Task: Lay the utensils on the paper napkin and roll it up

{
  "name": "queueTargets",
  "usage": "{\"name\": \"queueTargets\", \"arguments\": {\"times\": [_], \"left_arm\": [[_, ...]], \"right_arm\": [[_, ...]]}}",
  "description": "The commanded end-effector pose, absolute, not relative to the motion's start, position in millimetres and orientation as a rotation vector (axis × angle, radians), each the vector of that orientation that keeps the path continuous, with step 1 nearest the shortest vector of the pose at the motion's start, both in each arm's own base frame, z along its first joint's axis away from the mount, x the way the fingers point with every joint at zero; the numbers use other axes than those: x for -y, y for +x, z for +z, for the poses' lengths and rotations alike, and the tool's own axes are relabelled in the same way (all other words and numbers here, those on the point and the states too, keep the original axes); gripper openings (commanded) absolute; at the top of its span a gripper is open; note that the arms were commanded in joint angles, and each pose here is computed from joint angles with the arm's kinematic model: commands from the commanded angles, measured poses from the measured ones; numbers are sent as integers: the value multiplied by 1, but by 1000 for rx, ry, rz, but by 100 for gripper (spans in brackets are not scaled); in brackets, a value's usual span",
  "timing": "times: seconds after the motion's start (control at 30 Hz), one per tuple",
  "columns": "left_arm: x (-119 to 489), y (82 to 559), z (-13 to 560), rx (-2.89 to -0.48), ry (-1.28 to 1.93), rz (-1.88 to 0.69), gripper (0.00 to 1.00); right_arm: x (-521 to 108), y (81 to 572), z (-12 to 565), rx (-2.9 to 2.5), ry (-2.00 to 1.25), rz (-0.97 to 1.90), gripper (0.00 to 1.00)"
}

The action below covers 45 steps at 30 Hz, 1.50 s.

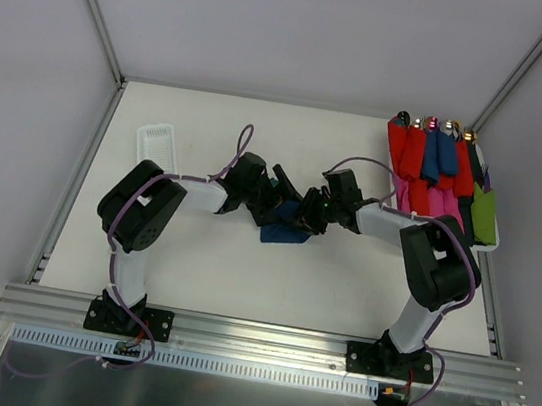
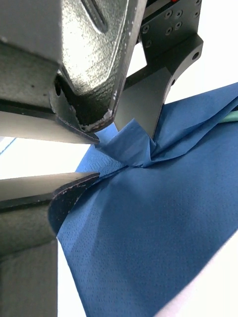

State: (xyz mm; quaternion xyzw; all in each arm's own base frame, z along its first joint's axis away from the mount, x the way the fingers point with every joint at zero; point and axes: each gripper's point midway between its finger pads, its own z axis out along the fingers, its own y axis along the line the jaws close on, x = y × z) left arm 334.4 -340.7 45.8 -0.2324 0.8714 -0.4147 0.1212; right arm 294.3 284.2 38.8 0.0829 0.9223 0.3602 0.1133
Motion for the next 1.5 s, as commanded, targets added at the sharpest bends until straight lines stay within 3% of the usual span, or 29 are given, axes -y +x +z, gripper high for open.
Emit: {"name": "queueTargets", "arguments": {"times": [0.0,0.33,1.03,1.47], "left_arm": [[319,297,-14,-2759,-673,-967,99],[319,297,-15,-2771,-672,-956,99],[323,296,-17,-2788,-650,-962,99],[319,293,-18,-2795,-629,-939,99]], "right_arm": [[-290,310,58,-2615,115,1036,33],[-299,322,77,-2477,50,1079,34],[-304,318,57,-2584,360,1050,35],[-293,318,31,-2658,466,1027,15]]}}
